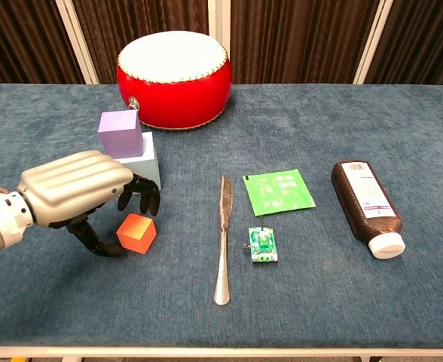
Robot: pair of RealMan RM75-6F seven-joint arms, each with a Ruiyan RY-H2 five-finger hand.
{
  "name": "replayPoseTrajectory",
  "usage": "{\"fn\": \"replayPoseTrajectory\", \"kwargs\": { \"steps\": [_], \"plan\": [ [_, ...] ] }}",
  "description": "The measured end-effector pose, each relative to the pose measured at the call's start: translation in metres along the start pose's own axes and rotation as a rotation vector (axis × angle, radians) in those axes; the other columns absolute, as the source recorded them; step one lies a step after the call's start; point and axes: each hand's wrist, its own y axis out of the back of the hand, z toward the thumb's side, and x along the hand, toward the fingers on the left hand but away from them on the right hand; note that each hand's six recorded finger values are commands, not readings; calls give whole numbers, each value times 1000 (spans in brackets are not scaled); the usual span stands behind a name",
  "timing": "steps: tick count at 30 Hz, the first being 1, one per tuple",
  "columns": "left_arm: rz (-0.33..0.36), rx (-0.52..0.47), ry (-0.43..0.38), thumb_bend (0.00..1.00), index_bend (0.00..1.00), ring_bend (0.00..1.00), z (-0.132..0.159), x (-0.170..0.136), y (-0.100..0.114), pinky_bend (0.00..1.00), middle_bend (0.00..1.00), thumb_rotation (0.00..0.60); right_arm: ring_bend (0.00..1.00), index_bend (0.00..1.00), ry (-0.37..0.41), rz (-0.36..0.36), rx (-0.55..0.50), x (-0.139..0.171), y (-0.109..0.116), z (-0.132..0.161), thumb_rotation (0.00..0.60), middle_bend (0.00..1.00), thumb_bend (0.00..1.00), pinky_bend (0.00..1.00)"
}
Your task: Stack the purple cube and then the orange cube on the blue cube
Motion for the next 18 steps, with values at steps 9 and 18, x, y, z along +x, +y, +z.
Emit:
{"fn": "replayPoseTrajectory", "kwargs": {
  "steps": [9,18],
  "plan": [
    [3,-5,-3,197,481,531,2,2,-1,630,575,600,0,0,-3,3,2,-1,-1,-1,600,0,217,0],
    [-1,-16,-7,218,493,531,3,4,-3,632,590,600,0,0,-5,6,5,-1,-1,-1,600,0,217,0]
  ]
}}
